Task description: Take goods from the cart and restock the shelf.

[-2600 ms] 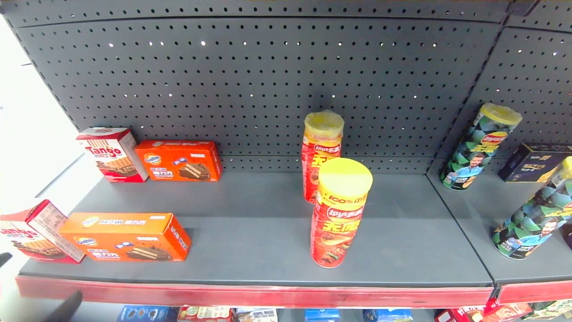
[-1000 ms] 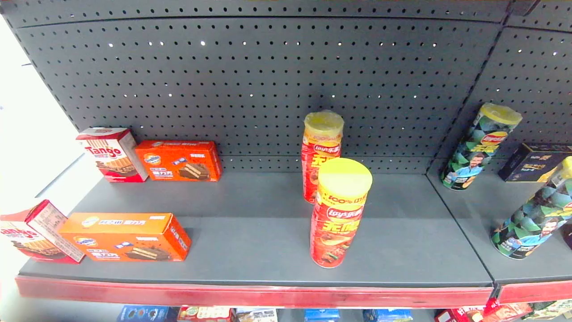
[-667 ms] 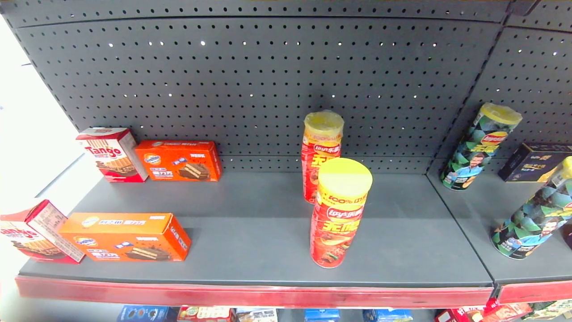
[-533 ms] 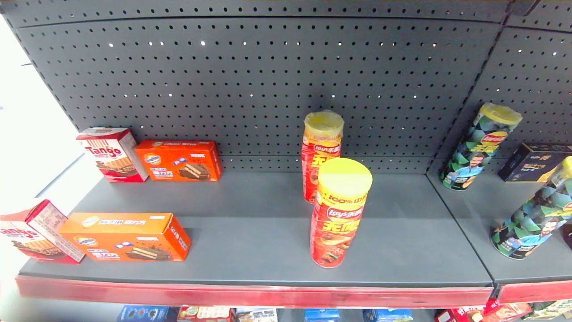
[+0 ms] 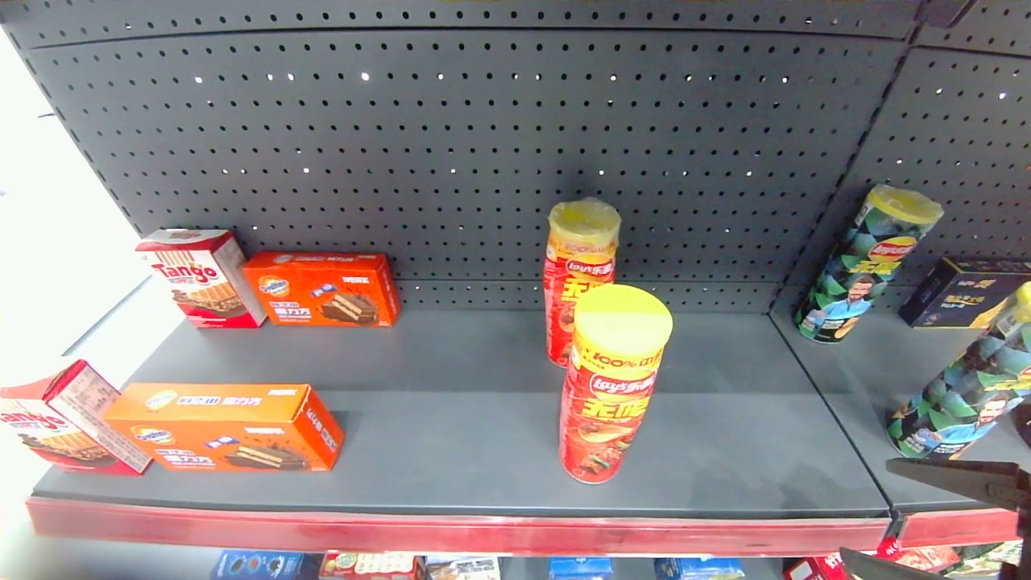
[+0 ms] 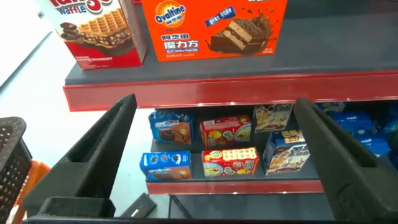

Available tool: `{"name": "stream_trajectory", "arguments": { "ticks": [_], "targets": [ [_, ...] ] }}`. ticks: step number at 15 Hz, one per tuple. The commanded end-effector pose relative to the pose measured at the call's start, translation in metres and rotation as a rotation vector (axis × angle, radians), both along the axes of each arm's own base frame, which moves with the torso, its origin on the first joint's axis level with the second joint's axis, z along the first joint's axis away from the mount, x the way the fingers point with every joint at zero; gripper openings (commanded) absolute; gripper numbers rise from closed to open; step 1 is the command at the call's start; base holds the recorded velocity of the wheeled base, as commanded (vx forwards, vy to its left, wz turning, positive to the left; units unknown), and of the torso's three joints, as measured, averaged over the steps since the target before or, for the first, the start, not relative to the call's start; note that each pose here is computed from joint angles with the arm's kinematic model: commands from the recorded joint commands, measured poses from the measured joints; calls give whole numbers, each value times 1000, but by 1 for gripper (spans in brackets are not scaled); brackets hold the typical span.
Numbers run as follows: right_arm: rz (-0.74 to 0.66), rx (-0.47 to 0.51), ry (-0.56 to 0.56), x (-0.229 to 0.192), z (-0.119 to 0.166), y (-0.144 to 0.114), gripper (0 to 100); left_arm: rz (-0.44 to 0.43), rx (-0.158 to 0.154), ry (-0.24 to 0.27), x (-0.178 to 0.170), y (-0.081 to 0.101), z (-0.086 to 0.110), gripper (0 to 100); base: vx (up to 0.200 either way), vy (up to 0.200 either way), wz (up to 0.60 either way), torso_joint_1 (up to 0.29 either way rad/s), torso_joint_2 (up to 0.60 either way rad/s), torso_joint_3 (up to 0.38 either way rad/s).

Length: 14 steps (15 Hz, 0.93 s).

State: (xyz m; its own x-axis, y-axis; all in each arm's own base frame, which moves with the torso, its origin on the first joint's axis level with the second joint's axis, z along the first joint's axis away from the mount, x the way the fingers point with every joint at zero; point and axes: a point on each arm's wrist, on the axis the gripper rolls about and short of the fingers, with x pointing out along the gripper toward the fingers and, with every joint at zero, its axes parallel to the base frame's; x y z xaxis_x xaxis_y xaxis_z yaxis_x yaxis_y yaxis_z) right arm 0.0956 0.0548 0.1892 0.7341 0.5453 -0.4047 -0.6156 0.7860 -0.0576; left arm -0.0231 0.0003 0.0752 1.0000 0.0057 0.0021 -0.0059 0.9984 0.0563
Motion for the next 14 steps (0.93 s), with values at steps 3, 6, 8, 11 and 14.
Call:
{"name": "stream_trajectory", "arguments": {
  "ticks": [3, 6, 8, 11, 14],
  "targets": [
    [-28, -66, 50, 37, -10, 26, 100, 0, -1, 4, 0, 0, 0, 100, 0, 0, 0, 0, 0, 0],
    [-46, -82, 63, 72, -2, 46, 100, 0, -3, 4, 0, 0, 0, 100, 0, 0, 0, 0, 0, 0],
    [-43, -86, 70, 88, 1, 57, 100, 0, -3, 4, 0, 0, 0, 100, 0, 0, 0, 0, 0, 0],
    [-43, -91, 79, 103, 0, 66, 100, 3, -7, 4, 0, 0, 0, 100, 0, 0, 0, 0, 0, 0],
    [-27, -93, 79, 118, 2, 79, 100, 2, -7, 4, 0, 0, 0, 100, 0, 0, 0, 0, 0, 0]
  ]
}}
